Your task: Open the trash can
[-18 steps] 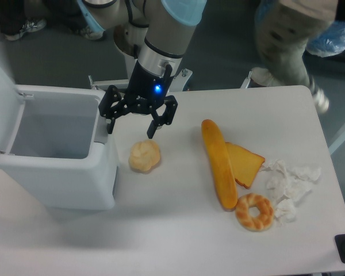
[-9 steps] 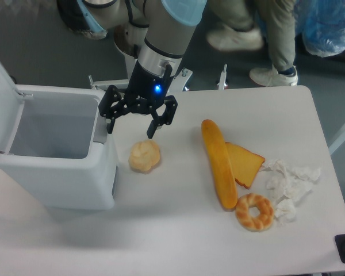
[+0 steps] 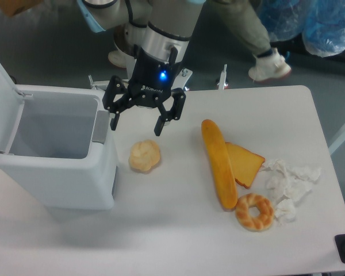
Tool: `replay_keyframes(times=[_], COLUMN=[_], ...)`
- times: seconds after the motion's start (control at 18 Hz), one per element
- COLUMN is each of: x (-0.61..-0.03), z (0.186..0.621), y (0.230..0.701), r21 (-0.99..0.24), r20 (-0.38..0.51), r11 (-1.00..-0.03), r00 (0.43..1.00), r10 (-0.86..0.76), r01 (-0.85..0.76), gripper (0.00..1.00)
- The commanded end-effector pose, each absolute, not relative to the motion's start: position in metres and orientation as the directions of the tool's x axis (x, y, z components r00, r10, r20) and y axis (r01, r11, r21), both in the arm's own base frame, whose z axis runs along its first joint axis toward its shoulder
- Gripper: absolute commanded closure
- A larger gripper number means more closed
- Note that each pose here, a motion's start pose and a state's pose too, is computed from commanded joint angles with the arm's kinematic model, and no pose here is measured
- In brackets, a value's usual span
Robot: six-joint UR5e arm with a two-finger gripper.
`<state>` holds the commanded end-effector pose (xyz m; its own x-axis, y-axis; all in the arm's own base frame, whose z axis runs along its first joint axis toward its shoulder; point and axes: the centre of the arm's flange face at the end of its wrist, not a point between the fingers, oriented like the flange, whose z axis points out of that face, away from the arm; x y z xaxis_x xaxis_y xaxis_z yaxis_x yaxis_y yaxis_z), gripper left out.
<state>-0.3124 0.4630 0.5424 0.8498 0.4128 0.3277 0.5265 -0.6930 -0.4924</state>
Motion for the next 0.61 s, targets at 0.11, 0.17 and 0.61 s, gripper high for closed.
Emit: replay_keyframes(times=[0.11,0.17,0.61], x=[-0.318,-0.318,-0.326], z=[0.545,0.547,0.554], y=[0.456,0.454,0.431], r21=[-0.518,-0.527,-0.434], r20=[0.236,0.197,-0.148], r11=[-0.738,-0.755,-0.896], r00=[0.902,0.920,0.975], r10=[0.362,0.339,0.167], r01=[0.432,0.391,0.088], gripper=[0.00,0.00,0.00])
